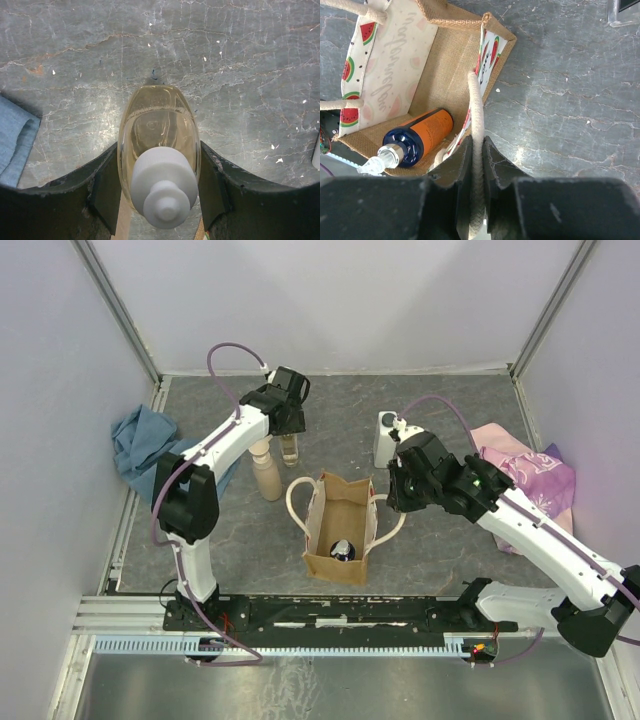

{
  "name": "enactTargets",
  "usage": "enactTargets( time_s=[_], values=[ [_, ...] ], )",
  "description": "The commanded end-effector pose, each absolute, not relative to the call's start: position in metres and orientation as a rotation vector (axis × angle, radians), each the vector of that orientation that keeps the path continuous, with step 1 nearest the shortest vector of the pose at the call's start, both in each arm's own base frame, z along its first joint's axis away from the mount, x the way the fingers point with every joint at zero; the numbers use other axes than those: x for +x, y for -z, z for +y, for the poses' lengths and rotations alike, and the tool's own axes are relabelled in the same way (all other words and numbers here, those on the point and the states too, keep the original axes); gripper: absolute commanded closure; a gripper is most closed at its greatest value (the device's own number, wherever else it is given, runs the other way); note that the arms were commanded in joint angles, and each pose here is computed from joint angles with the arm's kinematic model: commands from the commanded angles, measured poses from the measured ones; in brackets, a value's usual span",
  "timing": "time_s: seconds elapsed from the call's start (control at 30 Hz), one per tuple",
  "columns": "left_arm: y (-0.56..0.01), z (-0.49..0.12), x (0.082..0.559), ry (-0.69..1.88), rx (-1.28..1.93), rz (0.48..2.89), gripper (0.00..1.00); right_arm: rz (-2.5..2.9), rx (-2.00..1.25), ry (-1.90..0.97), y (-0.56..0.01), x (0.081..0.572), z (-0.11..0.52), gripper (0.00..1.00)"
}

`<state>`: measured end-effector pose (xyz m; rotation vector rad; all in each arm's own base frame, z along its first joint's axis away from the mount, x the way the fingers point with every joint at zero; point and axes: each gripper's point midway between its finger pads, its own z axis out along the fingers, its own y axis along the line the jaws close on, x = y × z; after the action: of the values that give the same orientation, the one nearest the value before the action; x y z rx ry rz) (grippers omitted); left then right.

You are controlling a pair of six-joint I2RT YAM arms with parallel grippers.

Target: Take the personal care products out of the canvas bag

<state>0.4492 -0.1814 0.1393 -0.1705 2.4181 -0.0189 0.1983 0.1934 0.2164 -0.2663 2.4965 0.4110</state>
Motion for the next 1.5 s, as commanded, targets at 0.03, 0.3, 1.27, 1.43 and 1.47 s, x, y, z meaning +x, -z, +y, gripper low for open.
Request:
enactTargets(
  time_s=[0.03, 0.3, 1.27, 1.43, 1.47],
  values=[
    [-0.175, -0.196, 0.47, 0.132, -0.214, 2.283, 0.78, 2.439, -0.281, -0.467, -0.239, 0.199, 0.198, 0.62],
    [-0.226, -0.176, 0.454, 0.097, -0.288, 2.216, 0.29, 2.273, -0.327, -0.454, -0.305, 0.194, 0.178, 0.4],
    [-0.239, -0.269, 0.273, 0.373, 0.05, 2.391, 0.33, 2.579, -0.811, -0.436, -0.14, 0.128, 0.319, 0.22],
    [-0.231, -0.276, 0.261, 0.394, 0.064, 2.417, 0.33, 2.619, -0.855, -0.373, -0.122, 0.112, 0.32, 0.23],
    [-0.231, -0.276, 0.26, 0.396, 0.065, 2.419, 0.33, 2.624, -0.858, -0.357, -0.121, 0.11, 0.319, 0.25]
  ],
)
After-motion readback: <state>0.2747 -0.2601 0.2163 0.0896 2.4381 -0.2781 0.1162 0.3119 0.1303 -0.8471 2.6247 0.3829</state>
